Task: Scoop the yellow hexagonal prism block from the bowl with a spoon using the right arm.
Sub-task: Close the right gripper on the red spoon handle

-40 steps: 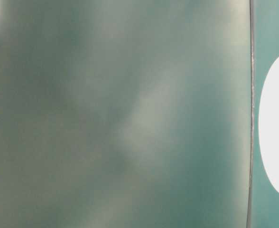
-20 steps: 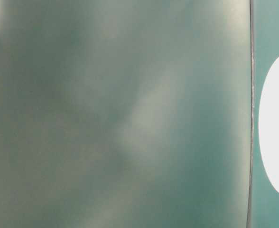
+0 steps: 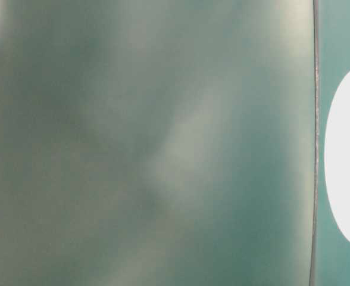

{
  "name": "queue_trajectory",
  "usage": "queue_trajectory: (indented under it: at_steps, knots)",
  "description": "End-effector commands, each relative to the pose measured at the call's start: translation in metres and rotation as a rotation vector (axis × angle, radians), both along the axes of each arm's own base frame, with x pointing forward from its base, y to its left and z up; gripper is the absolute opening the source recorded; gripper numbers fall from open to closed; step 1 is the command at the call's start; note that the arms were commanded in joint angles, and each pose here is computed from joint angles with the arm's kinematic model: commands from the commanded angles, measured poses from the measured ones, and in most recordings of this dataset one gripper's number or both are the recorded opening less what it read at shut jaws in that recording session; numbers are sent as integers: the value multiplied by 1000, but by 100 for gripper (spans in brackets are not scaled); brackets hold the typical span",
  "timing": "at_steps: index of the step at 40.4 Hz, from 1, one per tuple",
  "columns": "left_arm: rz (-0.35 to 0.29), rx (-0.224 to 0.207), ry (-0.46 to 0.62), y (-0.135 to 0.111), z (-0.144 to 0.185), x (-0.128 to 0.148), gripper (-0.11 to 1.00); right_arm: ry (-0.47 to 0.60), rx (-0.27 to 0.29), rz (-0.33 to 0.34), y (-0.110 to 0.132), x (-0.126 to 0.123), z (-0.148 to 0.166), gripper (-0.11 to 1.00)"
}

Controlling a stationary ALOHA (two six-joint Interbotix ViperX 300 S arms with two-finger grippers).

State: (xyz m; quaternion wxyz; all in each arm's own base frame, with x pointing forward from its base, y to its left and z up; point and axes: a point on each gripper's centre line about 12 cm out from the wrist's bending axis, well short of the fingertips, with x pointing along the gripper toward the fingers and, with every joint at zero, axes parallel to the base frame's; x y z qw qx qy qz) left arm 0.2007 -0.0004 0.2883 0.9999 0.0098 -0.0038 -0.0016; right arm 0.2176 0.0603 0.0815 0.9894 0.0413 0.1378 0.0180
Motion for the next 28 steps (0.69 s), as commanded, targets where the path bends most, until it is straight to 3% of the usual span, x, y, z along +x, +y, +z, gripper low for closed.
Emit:
queue_trajectory:
  at_steps: [1, 28]
  knots:
    - [2, 5, -21, 1, 9, 3, 2, -20, 0, -5, 1, 2, 1, 58]
    - [2, 3, -17, 1, 8, 3, 3, 32, -13, -1, 2, 2, -8, 58]
